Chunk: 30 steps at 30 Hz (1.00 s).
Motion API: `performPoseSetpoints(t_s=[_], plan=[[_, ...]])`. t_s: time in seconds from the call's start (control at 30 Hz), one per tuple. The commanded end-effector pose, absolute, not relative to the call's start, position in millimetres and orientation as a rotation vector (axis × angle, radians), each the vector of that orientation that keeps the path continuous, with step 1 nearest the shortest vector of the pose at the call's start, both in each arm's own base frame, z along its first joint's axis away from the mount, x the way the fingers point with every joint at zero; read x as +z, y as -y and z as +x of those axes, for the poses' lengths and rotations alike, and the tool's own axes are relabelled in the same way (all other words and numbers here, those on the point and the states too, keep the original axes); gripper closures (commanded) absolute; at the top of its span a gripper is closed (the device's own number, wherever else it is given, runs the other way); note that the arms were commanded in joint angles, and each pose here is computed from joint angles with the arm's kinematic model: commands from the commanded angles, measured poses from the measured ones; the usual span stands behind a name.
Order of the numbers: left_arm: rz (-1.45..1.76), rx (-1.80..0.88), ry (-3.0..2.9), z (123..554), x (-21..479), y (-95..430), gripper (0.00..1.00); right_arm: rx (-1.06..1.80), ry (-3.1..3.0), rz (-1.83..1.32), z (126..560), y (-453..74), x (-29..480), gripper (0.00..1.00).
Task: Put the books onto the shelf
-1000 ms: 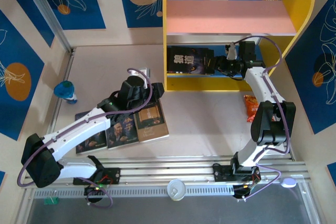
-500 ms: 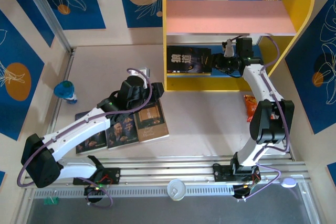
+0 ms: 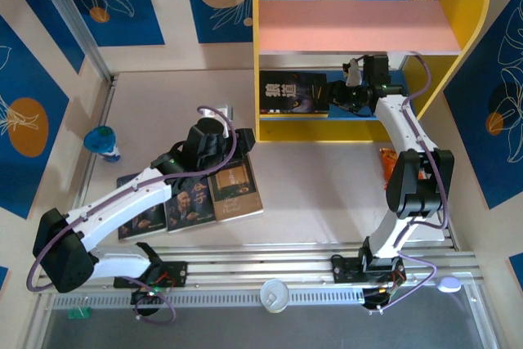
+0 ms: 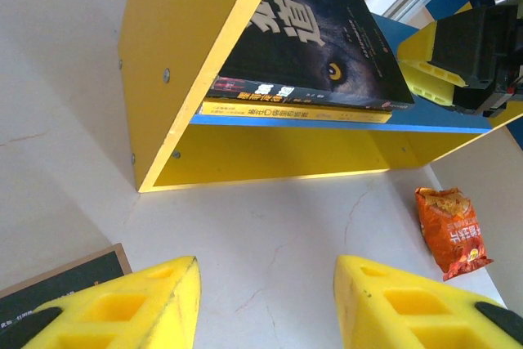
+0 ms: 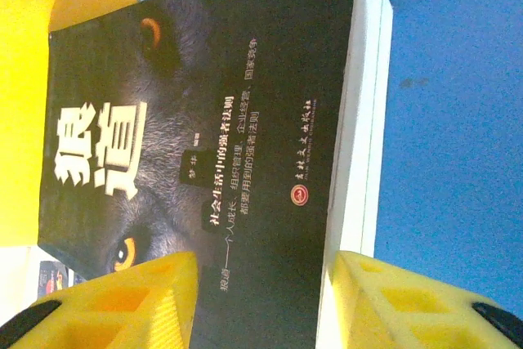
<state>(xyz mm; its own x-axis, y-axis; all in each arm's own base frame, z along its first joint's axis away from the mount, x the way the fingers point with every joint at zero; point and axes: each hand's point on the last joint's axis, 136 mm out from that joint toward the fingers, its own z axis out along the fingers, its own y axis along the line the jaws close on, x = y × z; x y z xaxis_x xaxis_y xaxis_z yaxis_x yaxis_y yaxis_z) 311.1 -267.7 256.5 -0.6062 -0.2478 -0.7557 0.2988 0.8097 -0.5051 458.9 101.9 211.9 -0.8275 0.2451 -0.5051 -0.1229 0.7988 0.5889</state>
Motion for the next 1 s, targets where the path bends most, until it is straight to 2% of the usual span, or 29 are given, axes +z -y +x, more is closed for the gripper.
performPoseSetpoints(t_s=[0.0, 0.97], plan=[[0.044, -0.757, -2.064, 314, 265, 262, 0.53, 0.905, -2.377, -0.010, 460, -124, 229, 0.53], [0.039, -0.753, -2.069, 316, 263, 261, 0.53, 0.904, -2.369, -0.024, 472, -130, 232, 0.53]])
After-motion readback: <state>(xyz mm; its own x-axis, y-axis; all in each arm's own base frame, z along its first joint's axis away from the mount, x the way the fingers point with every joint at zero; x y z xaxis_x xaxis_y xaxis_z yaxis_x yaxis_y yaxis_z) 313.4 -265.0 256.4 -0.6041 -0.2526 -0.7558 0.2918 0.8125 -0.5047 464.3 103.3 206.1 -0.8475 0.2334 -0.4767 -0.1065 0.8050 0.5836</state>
